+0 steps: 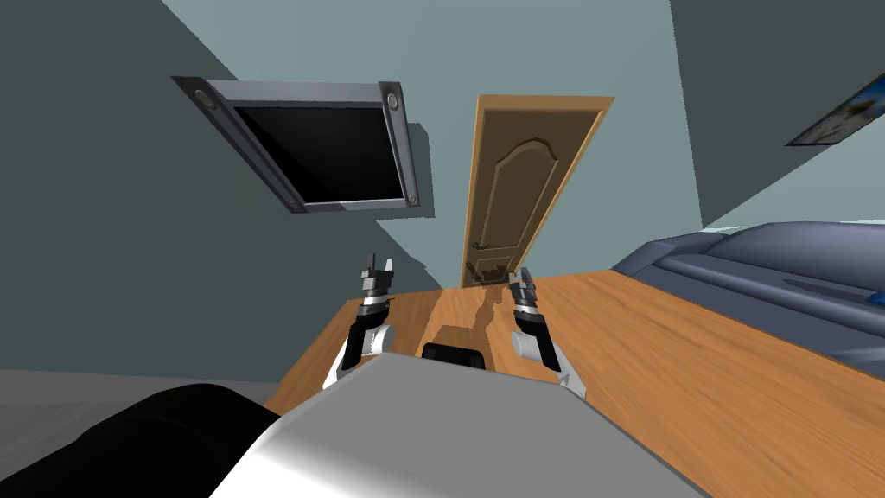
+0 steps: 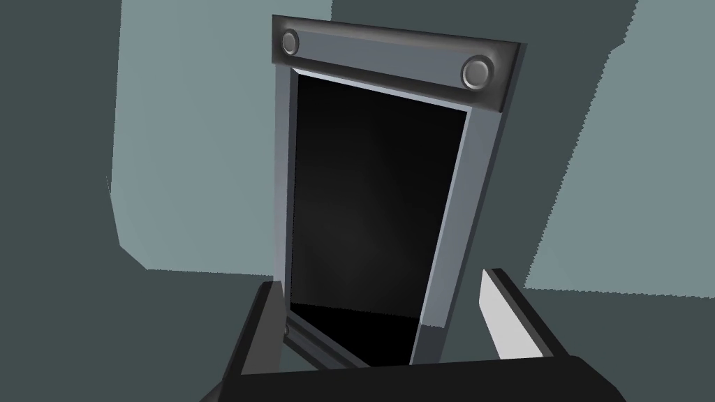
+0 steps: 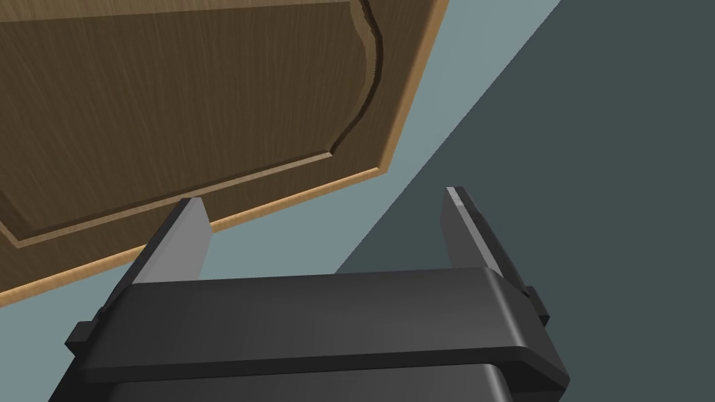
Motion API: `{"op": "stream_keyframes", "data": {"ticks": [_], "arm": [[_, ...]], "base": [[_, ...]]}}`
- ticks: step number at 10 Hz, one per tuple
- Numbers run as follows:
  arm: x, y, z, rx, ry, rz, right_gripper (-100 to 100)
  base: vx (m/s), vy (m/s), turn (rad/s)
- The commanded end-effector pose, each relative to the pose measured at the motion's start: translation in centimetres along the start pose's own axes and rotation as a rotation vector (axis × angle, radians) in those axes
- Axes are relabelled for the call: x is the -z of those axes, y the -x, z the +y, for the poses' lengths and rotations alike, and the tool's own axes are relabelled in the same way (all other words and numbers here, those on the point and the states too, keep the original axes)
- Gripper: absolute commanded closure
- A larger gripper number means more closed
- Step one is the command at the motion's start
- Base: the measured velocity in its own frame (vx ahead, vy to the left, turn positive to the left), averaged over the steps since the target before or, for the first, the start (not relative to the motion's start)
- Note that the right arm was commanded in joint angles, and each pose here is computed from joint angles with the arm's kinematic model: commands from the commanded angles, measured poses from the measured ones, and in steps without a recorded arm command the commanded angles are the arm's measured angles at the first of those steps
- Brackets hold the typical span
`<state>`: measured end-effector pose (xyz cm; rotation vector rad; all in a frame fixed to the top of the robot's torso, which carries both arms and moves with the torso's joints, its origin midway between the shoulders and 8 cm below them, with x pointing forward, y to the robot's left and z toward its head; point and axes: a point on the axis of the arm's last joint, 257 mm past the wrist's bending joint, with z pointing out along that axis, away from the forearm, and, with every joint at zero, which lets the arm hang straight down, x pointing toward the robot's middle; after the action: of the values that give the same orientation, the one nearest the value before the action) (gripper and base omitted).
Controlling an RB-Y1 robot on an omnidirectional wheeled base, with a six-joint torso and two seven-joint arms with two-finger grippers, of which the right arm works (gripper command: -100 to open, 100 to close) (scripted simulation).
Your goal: Pull the door open
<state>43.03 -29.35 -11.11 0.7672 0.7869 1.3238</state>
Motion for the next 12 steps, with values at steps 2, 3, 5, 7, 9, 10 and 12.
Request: {"op": "stream_keyframes", "data": {"ticks": [2,3,5,7,9,10,12], "arm": [[0.01,0.7,-2.3,0.005,-0.036,0.002,-100],[0.24,0.7,-2.8,0.005,-0.048,0.001,-100],[0.29,1.3,-4.5,0.01,-0.077,0.001,-100],[0.6,1.7,-5.9,0.013,-0.105,0.0,-100],[0.75,2.4,-7.7,0.019,-0.137,-0.003,-100],[0.98,2.8,-8.8,0.022,-0.158,-0.006,-100],[1.15,3.6,-10.4,0.028,-0.189,-0.011,-100]], "base": [[0.081,-0.049,0.169],[0.059,-0.042,0.045],[0.057,-0.029,0.112],[0.071,-0.05,0.115],[0.062,-0.041,0.115],[0.077,-0.056,0.167],[0.078,-0.072,0.156]]}}
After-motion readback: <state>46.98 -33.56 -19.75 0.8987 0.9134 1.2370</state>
